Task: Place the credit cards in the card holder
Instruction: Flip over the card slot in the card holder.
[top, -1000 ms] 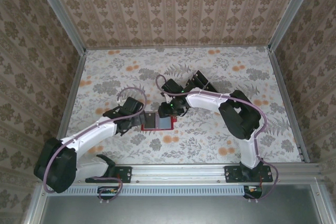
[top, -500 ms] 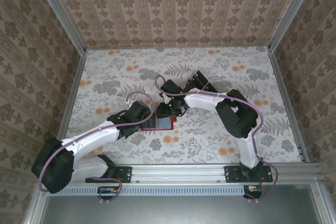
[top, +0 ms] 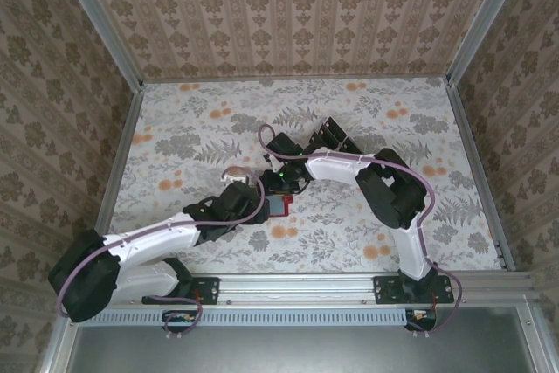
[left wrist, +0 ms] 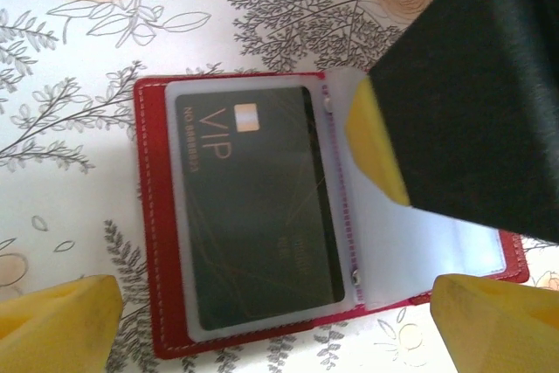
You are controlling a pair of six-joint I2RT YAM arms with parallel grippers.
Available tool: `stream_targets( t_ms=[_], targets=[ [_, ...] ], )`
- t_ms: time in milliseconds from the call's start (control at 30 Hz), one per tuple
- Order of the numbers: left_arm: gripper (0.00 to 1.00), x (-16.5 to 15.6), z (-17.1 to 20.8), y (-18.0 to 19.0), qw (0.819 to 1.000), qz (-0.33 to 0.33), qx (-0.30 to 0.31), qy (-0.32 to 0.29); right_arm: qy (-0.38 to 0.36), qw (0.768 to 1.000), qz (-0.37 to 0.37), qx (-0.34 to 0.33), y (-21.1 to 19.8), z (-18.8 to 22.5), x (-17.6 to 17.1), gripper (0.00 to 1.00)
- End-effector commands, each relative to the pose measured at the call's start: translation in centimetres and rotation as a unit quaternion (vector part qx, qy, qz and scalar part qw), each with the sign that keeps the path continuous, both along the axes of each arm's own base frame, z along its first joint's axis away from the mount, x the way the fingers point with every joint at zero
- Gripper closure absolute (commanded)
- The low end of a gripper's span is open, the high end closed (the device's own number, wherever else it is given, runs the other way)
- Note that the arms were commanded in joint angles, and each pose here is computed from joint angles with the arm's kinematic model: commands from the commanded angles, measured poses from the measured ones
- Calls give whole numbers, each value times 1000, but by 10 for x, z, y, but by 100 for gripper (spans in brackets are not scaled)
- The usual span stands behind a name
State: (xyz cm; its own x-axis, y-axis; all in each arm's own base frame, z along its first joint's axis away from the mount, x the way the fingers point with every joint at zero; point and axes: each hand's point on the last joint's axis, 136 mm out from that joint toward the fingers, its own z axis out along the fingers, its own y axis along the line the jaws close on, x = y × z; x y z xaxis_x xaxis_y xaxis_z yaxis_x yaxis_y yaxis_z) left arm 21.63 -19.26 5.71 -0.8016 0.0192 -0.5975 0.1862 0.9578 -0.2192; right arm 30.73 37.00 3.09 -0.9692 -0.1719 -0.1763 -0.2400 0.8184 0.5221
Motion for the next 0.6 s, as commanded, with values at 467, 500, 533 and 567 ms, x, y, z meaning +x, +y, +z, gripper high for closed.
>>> stream_targets(
  t_ms=[467,500,533,567],
  targets=[
    [0,11,-30,8,995,20,100,14,7,1000,-12,0,-2,3,-3,52],
    [0,9,-33,10,994,24,105,18,2,1000,-15,2,-4,7,-1,52],
    [0,8,-35,13,994,29,108,21,-5,1000,-18,4,-6,13,-1,51],
    [0,7,-37,15,993,32,110,23,-11,1000,-21,6,-8,19,0,51]
  ],
)
